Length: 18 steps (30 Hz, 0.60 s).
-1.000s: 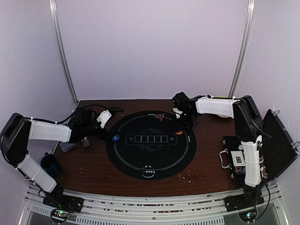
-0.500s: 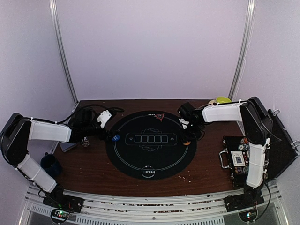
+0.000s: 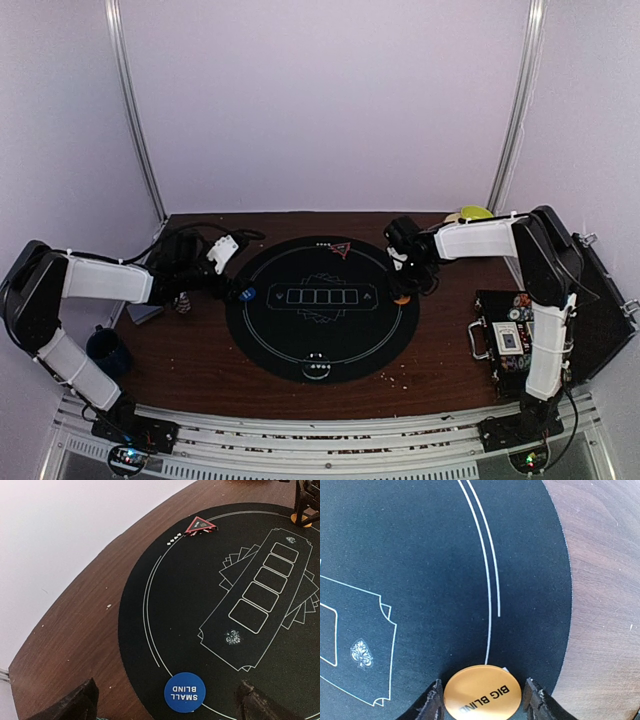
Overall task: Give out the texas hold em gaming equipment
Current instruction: Place the big blind button in the big blind area.
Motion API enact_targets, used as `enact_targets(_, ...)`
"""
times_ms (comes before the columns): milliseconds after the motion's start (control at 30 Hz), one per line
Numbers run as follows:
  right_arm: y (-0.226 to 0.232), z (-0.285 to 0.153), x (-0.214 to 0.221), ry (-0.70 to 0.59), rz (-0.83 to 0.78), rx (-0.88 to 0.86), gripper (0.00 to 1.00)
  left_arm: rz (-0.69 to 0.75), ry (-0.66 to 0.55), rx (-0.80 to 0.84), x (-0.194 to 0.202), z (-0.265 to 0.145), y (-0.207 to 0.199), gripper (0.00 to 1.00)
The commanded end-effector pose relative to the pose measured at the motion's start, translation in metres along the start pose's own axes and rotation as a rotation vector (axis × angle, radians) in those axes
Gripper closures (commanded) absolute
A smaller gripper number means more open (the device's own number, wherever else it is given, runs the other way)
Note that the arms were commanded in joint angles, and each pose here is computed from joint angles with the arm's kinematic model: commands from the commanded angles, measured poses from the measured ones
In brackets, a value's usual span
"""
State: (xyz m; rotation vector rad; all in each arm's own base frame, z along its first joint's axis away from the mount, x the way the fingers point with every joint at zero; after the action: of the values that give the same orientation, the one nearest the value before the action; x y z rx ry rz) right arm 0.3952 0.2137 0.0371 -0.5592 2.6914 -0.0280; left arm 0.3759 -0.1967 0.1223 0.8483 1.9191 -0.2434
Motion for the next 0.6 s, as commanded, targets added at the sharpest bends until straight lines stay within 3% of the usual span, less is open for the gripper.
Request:
enact_targets(0, -0.004, 0.005, -0.002, -0.001, 0.006, 0.027, 0.43, 0.015, -0.052, -0.022, -0.019, 0.0, 0.009, 0.02)
enact_targets(167, -0.001, 0.003, -0.005, -0.014, 0.005, 0.014, 0.38, 0.015, -0.049, -0.022, -0.018, 0.001, 0.009, 0.02)
enact_targets(300, 0.002, -0.015, -0.016, -0.066, 0.01, -0.009, 0.26, 0.015, -0.052, -0.027, -0.019, 0.0, 0.01, 0.02)
enact_targets(400, 0.003, -0.04, -0.027, -0.135, 0.014, 0.0, 0.15, 0.017, -0.059, -0.046, -0.022, -0.004, 0.013, 0.02)
enact_targets(467, 0.003, -0.061, -0.035, -0.192, 0.004, 0.042, 0.02, 0.02, -0.067, -0.062, -0.026, -0.008, 0.016, 0.02)
enact_targets(567, -0.005, -0.102, -0.047, -0.336, 0.041, 0.166, 0.0, 0.033, -0.082, -0.1, -0.036, -0.019, 0.022, 0.02)
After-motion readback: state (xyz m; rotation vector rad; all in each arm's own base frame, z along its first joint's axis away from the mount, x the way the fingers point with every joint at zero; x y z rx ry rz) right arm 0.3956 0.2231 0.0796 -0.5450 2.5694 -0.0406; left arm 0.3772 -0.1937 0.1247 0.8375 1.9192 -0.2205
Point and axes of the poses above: each gripper's point midway between its finger pads, its own z axis out along the fingers, its own y axis along the line the jaws close on, x = y × z, the point moved 1 cm from there along -z, back along the fingers, and after that the axes turned 9 degrees about -z, right-handed, at the moved point
